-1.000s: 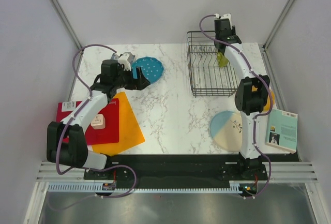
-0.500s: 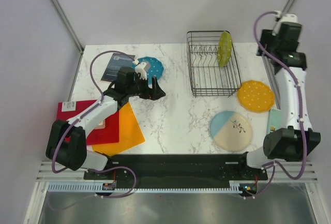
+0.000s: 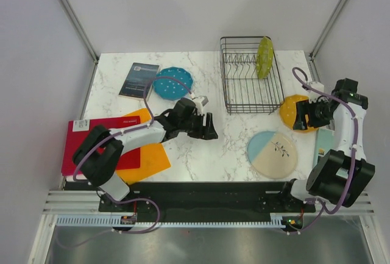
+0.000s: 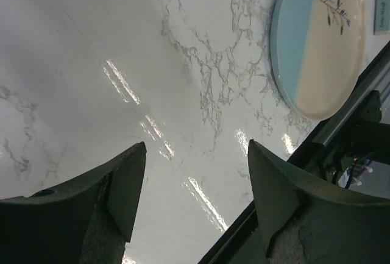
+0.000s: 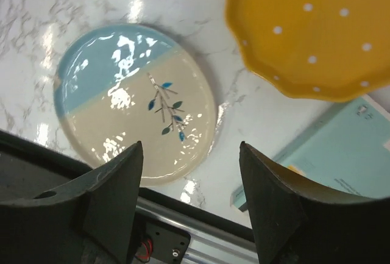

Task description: Load the plates into the dish rack

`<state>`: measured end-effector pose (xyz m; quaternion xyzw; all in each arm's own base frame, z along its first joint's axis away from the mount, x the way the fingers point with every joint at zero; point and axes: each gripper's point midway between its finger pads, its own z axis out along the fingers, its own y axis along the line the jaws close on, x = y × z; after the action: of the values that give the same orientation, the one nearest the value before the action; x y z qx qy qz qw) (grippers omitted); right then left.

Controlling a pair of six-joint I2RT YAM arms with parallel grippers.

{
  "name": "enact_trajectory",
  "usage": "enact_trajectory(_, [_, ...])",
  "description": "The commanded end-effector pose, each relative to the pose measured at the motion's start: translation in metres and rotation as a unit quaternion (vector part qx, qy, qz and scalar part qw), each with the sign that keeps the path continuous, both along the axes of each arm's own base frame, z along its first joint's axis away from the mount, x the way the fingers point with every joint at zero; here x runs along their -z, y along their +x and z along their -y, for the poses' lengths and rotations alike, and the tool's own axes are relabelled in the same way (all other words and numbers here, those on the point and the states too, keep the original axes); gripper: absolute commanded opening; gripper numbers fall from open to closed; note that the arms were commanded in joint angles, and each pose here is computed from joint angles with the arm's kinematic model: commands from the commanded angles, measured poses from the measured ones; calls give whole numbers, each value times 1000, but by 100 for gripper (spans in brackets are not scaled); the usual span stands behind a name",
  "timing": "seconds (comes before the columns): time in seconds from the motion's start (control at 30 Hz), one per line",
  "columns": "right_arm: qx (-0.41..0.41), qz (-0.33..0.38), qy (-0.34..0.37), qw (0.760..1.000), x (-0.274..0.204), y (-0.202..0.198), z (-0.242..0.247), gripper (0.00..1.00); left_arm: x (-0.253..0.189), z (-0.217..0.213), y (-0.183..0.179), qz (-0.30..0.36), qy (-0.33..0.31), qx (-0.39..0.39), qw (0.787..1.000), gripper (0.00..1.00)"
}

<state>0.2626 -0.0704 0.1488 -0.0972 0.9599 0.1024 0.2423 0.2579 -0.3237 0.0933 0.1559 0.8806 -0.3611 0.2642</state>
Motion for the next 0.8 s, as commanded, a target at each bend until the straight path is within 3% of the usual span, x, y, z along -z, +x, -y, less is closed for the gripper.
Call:
enact_trajectory(0.0, [-185,43,51,981,-5,-31,-51,69,10,11,-1,-29,25,-45,998,73])
enact_trajectory(0.1, [-271,28,46,961,13,-50,-75,54,10,-3,2,-13,56,-54,997,73])
enact_trajectory(0.17, [-320,22,40,946,23,-56,-91,35,1,-23,10,2,65,-63,996,73])
enact_trajectory(0.27, [-373,11,28,927,43,-64,-109,20,-5,-58,21,-1,70,-92,993,74])
enact_trajectory(0.37, [-411,13,14,911,58,-62,-122,14,-3,-88,26,-2,86,-118,989,77])
enact_trajectory(0.63, [-497,3,-34,867,103,-39,-150,13,-27,-122,42,51,73,-176,980,79])
enact_trajectory(0.77, [-539,-18,-49,840,123,-35,-173,11,-33,-142,51,47,64,-204,976,79])
